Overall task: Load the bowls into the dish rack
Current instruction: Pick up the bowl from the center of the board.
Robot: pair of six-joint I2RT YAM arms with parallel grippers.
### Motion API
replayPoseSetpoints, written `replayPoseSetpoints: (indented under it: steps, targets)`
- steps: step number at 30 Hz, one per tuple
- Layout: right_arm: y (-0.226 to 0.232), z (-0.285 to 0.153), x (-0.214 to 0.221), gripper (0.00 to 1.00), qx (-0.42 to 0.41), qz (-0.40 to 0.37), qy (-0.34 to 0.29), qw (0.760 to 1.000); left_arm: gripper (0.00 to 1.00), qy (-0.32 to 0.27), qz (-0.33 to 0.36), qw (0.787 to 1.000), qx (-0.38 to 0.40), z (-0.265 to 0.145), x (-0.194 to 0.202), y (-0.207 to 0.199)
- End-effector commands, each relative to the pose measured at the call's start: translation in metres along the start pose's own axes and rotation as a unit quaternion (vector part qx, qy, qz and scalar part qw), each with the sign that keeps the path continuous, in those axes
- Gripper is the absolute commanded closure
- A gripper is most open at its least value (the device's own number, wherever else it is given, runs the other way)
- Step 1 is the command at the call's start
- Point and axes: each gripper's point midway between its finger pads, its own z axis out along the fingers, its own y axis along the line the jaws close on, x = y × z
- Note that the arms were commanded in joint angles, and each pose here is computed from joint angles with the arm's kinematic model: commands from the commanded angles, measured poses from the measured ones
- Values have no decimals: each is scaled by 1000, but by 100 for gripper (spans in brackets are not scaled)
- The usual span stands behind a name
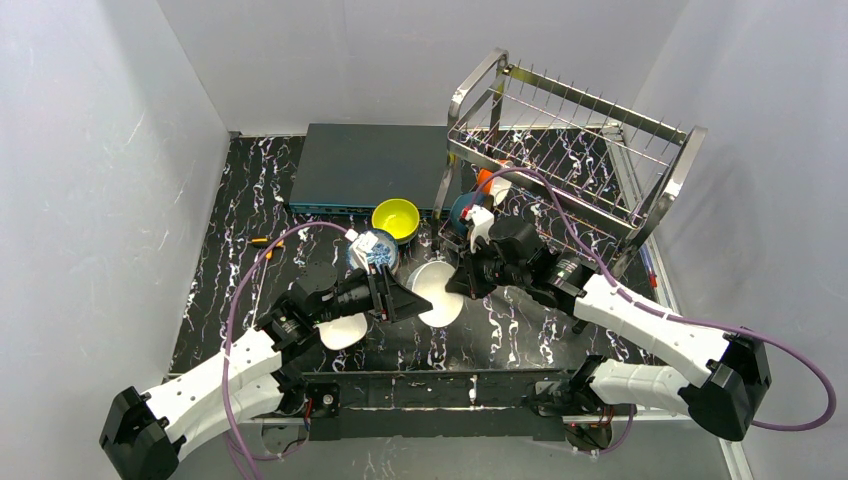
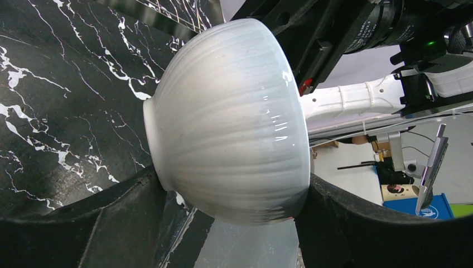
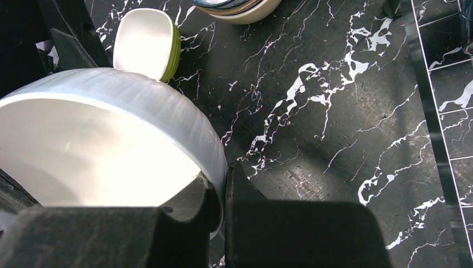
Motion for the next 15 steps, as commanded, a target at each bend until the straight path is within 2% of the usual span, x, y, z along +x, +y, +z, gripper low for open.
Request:
replayPoseSetpoints:
  steps: [1, 2, 5, 6, 15]
  targets:
    - [24, -5, -27, 87, -49, -8, -40, 998, 100, -27, -2, 1000, 8, 0, -15, -12]
    - [24, -5, -27, 81, -48, -9, -40, 998, 100, -28, -2, 1000, 8, -1, -15, -12]
    - [24, -6, -29, 53, -45, -8, -44, 998, 100, -32, 1, 999, 9, -2, -17, -13]
    - [24, -7, -29, 48, -46, -8, -44, 998, 100, -31, 1, 999, 8, -2, -17, -13]
    - [18, -14, -25, 27, -31, -7, -47, 998, 100, -31, -2, 1000, -6, 1, -14, -3]
